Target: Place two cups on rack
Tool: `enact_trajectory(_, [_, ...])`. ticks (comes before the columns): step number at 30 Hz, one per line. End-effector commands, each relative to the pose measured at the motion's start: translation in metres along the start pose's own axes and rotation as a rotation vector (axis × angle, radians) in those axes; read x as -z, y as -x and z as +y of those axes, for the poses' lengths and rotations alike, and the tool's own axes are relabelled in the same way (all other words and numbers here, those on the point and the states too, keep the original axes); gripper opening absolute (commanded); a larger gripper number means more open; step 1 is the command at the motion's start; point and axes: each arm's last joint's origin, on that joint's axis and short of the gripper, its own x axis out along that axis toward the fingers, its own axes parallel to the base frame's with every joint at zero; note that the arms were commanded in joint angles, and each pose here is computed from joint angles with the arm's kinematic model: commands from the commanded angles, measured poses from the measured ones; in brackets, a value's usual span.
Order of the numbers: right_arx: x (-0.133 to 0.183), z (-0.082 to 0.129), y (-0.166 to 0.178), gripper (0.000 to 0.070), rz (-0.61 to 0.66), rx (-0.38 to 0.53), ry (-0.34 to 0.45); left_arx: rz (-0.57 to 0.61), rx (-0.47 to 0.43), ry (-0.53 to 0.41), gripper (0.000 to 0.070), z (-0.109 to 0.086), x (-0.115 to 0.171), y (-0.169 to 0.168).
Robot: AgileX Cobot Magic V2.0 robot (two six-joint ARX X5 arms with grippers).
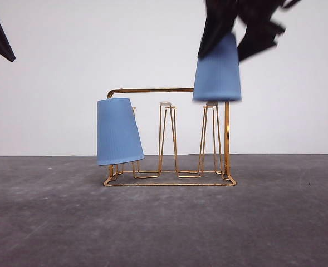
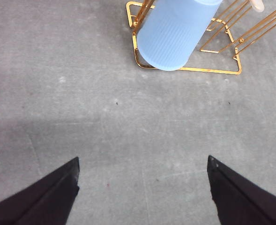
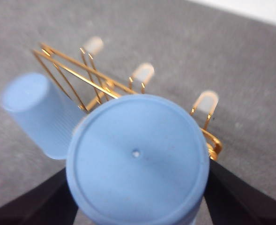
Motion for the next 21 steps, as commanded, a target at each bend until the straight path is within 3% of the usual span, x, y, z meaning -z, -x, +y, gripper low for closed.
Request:
enact_trajectory(1, [0.001, -0.002, -0.017, 0.0335, 0.017, -0.005, 0.019, -0.009, 0.011, -0.002, 0.0503, -0.002, -0.003, 0.001])
enact_trajectory(6, [0.014, -0.009, -0.05, 0.0345, 0.09, -0.009, 0.002, -0.015, -0.003, -0.003, 0.0504, -0.002, -0.004, 0.001])
enact_trajectory(12, [0.025, -0.011, -0.068, 0.0515, 0.157, -0.01, -0.046, -0.014, -0.003, -0.003, 0.0505, -0.002, -0.004, 0.001])
enact_trajectory(15, [0.025, -0.01, -0.064, 0.0554, 0.167, -0.008, -0.068, -0.014, -0.003, -0.003, 0.0508, -0.002, -0.003, 0.001])
enact_trajectory(21, [0.009, -0.007, -0.024, 0.0553, 0.292, 0.003, -0.113, -0.013, -0.003, -0.004, 0.051, -0.002, -0.003, 0.001])
